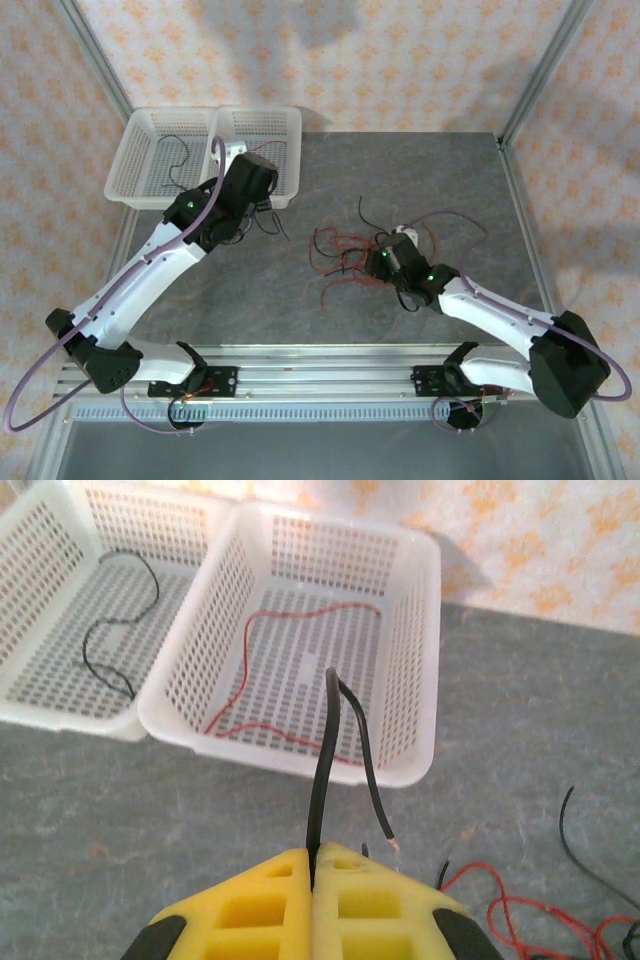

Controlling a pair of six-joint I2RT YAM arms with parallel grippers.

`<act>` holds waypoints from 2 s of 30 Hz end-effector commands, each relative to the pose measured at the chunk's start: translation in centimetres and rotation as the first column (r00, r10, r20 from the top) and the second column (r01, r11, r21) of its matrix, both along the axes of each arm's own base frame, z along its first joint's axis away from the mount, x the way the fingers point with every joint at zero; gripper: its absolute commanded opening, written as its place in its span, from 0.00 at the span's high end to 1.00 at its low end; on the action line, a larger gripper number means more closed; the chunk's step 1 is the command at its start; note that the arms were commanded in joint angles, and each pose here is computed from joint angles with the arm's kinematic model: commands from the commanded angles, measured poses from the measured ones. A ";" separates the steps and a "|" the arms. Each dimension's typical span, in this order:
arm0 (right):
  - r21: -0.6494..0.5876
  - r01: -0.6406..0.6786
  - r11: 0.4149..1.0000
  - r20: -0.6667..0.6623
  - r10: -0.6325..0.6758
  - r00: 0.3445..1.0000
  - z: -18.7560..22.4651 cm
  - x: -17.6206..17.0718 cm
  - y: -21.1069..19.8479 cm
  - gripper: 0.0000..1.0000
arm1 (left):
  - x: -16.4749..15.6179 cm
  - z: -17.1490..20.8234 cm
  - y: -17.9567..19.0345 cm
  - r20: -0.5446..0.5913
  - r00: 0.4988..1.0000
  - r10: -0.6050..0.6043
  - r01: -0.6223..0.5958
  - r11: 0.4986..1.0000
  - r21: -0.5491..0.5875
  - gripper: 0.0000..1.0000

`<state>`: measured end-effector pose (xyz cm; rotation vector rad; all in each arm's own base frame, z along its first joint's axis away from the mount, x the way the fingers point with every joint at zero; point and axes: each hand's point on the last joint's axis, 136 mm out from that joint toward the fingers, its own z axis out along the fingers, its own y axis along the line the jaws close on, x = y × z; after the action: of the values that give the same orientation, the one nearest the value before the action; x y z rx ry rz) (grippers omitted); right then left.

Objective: Untangle the cables

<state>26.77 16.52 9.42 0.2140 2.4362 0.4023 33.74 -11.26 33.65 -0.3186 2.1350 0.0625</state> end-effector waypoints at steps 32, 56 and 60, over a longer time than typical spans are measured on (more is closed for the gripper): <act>0.063 -0.050 0.997 -0.033 0.052 0.998 -0.9 -0.6 1.2 0.39 | 11.6 14.3 16.3 0.379 0.830 0.410 -0.483 0.868 0.116 1.00; 0.071 -0.068 0.995 -0.104 0.076 0.992 -2.7 0.8 3.4 0.40 | 16.5 -0.9 29.1 0.198 0.772 0.604 -0.635 0.751 0.180 1.00; 0.076 -0.076 0.994 -0.112 0.084 0.990 -2.9 0.7 3.6 0.40 | 16.5 -6.8 29.2 0.108 0.778 0.619 -0.628 0.758 0.177 1.00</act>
<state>26.46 19.46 5.35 0.1661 2.5879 0.4920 49.67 17.85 29.60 -0.8523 1.8595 0.7119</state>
